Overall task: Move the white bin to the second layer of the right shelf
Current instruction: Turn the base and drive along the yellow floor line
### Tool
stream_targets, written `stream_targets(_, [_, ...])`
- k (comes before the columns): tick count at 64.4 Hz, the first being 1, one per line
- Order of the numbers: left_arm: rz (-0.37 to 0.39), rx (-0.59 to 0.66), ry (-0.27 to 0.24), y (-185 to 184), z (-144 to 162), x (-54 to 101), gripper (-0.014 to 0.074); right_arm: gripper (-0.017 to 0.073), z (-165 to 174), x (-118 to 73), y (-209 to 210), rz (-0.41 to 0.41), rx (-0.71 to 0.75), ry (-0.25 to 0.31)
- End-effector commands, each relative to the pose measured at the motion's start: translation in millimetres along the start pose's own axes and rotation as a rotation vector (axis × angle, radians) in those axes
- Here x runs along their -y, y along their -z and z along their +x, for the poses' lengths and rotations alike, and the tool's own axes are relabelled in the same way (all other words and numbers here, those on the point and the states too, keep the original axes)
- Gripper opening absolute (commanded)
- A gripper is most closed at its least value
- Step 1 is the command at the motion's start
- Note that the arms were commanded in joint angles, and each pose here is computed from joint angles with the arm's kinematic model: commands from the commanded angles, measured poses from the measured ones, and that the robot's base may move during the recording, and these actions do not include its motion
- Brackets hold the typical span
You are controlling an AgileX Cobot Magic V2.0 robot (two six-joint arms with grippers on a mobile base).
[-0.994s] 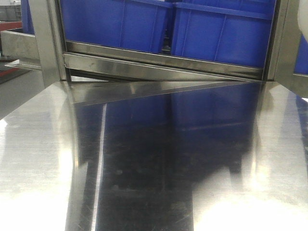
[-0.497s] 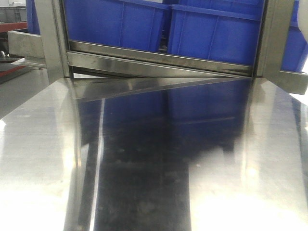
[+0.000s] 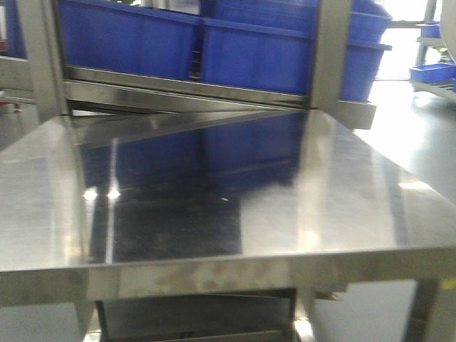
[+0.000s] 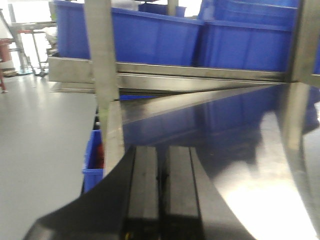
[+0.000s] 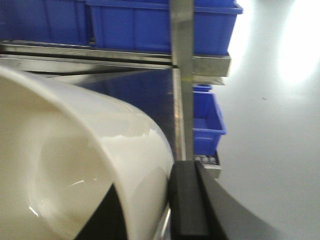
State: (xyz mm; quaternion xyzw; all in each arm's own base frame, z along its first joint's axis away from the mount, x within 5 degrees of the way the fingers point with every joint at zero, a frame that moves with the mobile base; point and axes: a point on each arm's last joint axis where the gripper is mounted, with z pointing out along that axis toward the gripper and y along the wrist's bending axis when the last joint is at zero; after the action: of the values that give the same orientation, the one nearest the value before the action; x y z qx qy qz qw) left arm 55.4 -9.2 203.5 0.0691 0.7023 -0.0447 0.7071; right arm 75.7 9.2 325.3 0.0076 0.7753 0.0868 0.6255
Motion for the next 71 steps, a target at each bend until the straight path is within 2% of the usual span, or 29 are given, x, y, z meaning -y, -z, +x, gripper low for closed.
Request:
stream_targets(1, [-0.002,0.06,0.009,-0.3,4.1,-0.1,0.0085,0.0057,-18.7,-3.2,3.2,-0.023,0.132,0.006])
stream_targets(71, [-0.002,0.06,0.009,-0.3,4.1,-0.1,0.0085,0.0057,-18.4,-3.2,2.6,-0.023,0.129,0.006])
